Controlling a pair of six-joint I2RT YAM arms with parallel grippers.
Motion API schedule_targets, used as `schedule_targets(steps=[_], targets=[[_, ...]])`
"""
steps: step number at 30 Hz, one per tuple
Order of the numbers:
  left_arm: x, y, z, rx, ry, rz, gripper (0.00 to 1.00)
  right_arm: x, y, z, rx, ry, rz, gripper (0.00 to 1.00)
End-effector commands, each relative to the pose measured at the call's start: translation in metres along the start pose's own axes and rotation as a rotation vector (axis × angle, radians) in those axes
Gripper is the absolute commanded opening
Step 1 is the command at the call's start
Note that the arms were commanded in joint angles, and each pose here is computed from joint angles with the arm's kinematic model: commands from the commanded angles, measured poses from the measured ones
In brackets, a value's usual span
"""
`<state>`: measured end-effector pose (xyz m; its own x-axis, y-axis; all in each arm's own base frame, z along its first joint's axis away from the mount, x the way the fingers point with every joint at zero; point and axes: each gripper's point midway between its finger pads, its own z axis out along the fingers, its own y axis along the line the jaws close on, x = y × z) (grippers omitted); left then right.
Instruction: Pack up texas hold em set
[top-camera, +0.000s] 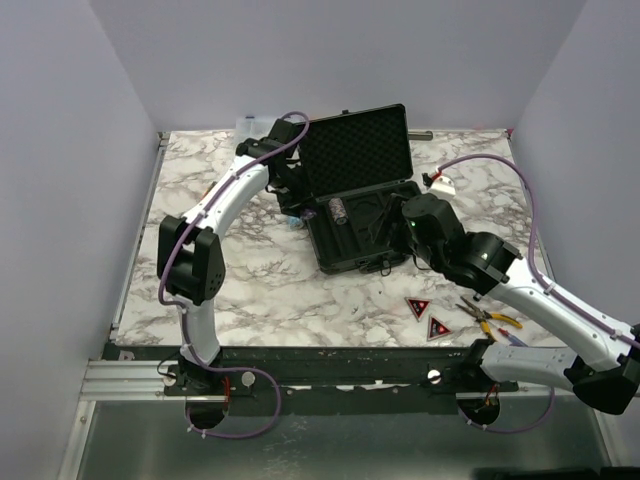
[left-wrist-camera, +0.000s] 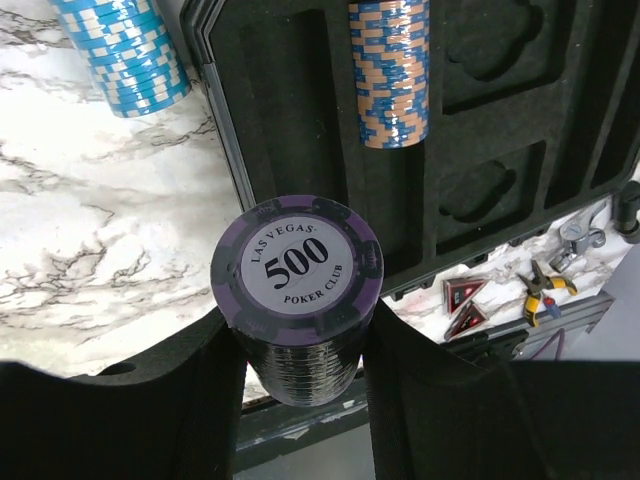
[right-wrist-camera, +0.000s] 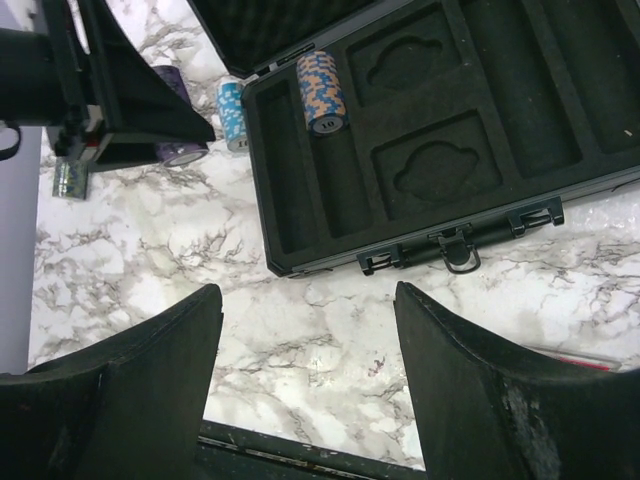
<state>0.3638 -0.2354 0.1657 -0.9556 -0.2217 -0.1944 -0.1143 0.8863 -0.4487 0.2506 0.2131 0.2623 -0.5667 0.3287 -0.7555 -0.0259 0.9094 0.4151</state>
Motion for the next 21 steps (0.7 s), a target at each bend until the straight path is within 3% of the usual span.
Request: schedule_targets(steps=[1,21], targets=[[-0.001,-0.023,0.007,0.06,0.021,0.023,0.0,-0.012,-0.004,-0.005,0.033,-0.036,0.045,0.73],[0.002,-0.029,0.058,0.008,0.082,-0.026,0.0,-0.002,-0.032,-0.028,0.075,-0.016,0.112,0.72]])
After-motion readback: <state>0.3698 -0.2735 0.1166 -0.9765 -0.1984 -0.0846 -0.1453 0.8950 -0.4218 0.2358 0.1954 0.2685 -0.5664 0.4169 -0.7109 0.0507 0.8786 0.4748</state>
